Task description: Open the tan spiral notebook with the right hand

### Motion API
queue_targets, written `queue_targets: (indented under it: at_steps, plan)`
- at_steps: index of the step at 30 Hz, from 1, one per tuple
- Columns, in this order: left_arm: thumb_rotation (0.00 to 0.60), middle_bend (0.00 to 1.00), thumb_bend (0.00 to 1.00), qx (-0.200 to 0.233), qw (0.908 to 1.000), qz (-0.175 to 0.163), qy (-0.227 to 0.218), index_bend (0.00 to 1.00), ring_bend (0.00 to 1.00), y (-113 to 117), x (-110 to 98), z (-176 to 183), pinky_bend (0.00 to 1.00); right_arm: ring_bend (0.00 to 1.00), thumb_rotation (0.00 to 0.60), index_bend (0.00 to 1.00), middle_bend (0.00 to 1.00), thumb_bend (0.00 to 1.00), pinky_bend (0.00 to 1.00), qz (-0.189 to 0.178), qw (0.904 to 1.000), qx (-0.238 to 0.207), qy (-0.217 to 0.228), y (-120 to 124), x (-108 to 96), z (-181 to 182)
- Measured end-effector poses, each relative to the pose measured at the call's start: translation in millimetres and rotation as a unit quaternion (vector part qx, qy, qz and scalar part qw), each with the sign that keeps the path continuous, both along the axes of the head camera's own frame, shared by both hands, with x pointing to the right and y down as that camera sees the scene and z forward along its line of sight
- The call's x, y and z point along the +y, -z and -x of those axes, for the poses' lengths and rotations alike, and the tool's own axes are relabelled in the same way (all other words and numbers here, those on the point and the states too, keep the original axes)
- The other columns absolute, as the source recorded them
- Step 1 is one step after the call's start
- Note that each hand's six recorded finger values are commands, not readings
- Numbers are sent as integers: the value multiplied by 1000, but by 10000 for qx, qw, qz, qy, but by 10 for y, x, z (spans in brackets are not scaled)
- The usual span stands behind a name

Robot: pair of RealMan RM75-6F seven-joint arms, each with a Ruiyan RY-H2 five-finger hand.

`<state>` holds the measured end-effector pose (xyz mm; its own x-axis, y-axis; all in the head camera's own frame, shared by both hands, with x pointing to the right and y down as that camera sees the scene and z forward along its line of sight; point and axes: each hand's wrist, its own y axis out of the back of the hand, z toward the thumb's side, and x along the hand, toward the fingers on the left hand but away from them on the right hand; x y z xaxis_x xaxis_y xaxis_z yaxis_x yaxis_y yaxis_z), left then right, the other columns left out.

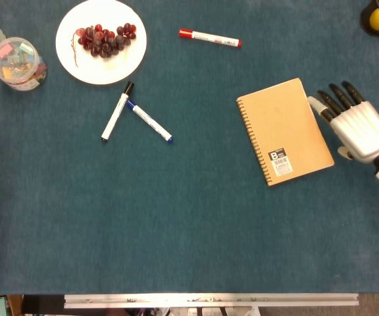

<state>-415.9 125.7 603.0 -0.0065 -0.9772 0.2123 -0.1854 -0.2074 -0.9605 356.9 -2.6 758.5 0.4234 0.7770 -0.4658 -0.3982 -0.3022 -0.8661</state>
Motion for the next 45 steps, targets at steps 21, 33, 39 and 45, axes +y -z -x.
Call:
queue_targets:
  at_steps: [21,33,39,45]
  plan:
    - [600,155,408,16,9999,-82,104,249,180,60,55,120,102,0,600,104,111,0,79,176,9961,-490,717,-153,275,576]
    - [600,155,408,18,9997,-116,224,249,179,109,107,211,102,0,600,104,117,0,79,412,9869,-1256,925,167,441,930]
    - [600,155,408,65,9998,-92,137,249,179,98,107,152,103,53,600,141,210,0,99,377,9891,-1183,787,414,265,797]
    - [600,156,408,74,9999,-83,106,248,179,99,116,128,103,67,600,217,225,6,105,250,9930,-824,809,326,160,674]
